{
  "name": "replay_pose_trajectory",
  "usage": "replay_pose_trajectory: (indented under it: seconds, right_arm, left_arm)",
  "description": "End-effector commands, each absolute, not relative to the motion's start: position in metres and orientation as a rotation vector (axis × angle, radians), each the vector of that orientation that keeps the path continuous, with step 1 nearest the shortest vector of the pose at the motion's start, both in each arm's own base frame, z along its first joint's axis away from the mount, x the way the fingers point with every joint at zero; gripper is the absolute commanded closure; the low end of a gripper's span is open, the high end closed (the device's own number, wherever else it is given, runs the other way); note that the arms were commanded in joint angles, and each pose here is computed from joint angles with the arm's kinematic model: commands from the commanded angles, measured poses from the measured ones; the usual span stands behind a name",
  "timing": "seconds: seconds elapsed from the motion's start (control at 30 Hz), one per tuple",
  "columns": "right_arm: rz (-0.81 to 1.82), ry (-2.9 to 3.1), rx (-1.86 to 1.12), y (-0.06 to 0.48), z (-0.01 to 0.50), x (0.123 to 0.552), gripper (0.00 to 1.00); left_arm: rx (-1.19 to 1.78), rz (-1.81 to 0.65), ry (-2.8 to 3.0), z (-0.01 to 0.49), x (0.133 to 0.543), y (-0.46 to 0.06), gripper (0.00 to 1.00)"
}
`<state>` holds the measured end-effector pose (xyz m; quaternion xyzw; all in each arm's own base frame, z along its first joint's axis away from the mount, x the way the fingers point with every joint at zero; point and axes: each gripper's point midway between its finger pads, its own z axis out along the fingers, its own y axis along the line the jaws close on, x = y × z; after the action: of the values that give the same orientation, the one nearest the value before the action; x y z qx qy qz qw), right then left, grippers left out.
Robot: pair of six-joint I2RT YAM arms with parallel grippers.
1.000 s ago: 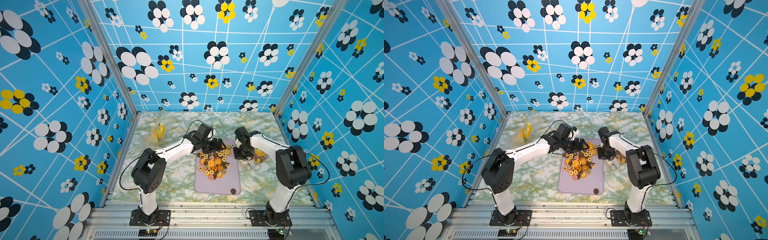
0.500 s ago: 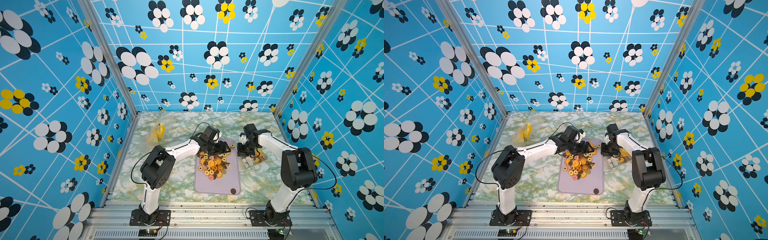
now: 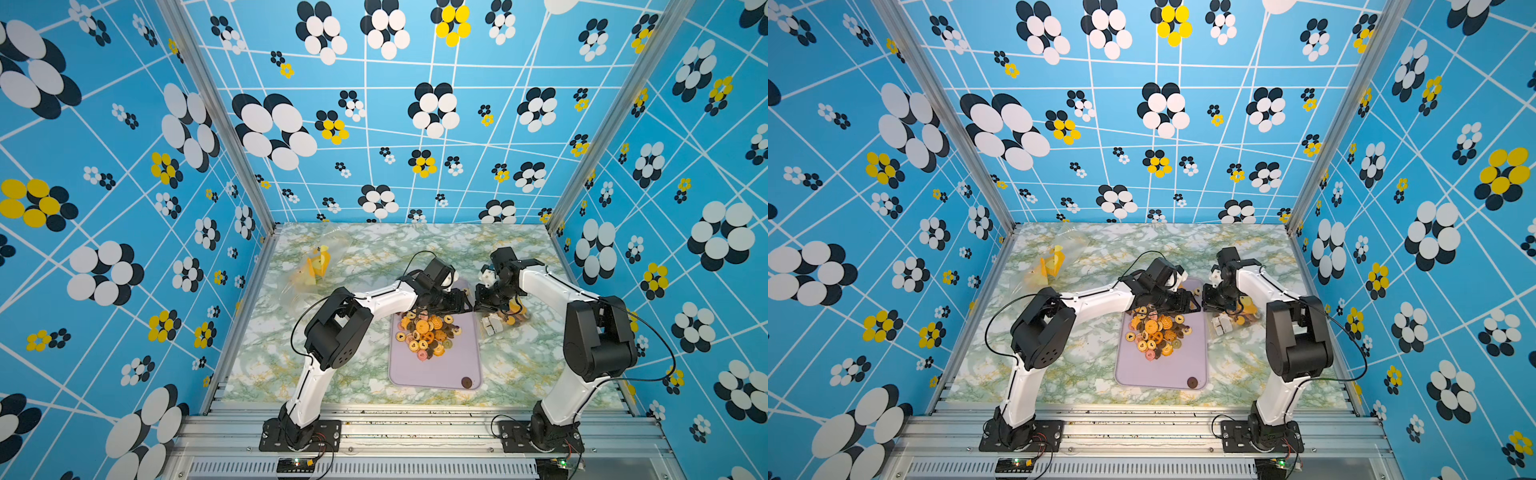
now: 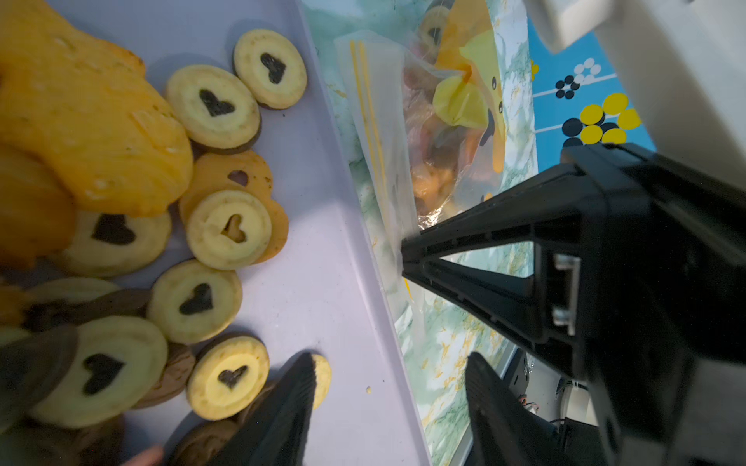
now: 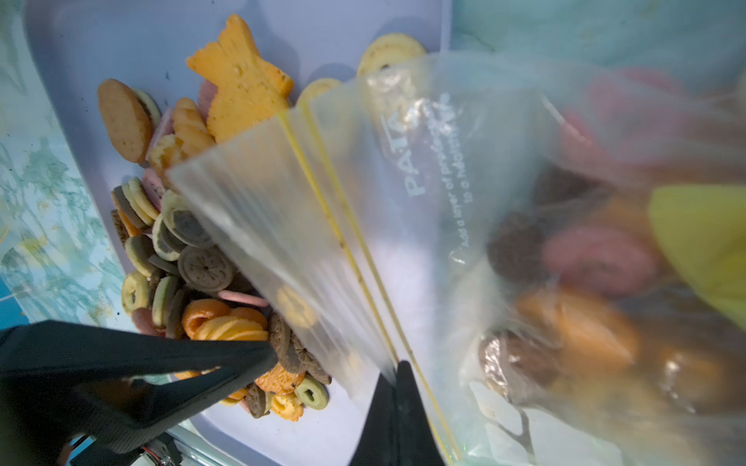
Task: Pour cookies out of the ziploc bag
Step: Open the ziploc bag at the center of the board.
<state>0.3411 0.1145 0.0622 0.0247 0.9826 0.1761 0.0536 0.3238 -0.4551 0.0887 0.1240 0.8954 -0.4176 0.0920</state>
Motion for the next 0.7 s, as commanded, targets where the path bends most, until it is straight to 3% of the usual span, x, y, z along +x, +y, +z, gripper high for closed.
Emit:
replay_pose_trajectory:
  seconds: [0.0, 0.27, 0.67]
  right_arm:
    - [0.603, 2.964, 0.107, 0.117, 0.072, 0.339, 1.0]
    - [0.641, 2.97, 0.117, 0.119, 0.07, 0.335, 1.0]
    - [0.662, 2.963, 0.126, 0.119, 0.071, 0.334, 1.0]
  left_arm:
    - [0.399, -1.246, 2.629, 0.088, 0.33, -0.466, 0.39]
    - [0.404, -1.267, 2.632, 0.083, 0.334, -0.475, 0.41]
    - [0.39, -1.27, 2.65, 0.073, 0.337, -0.483, 0.53]
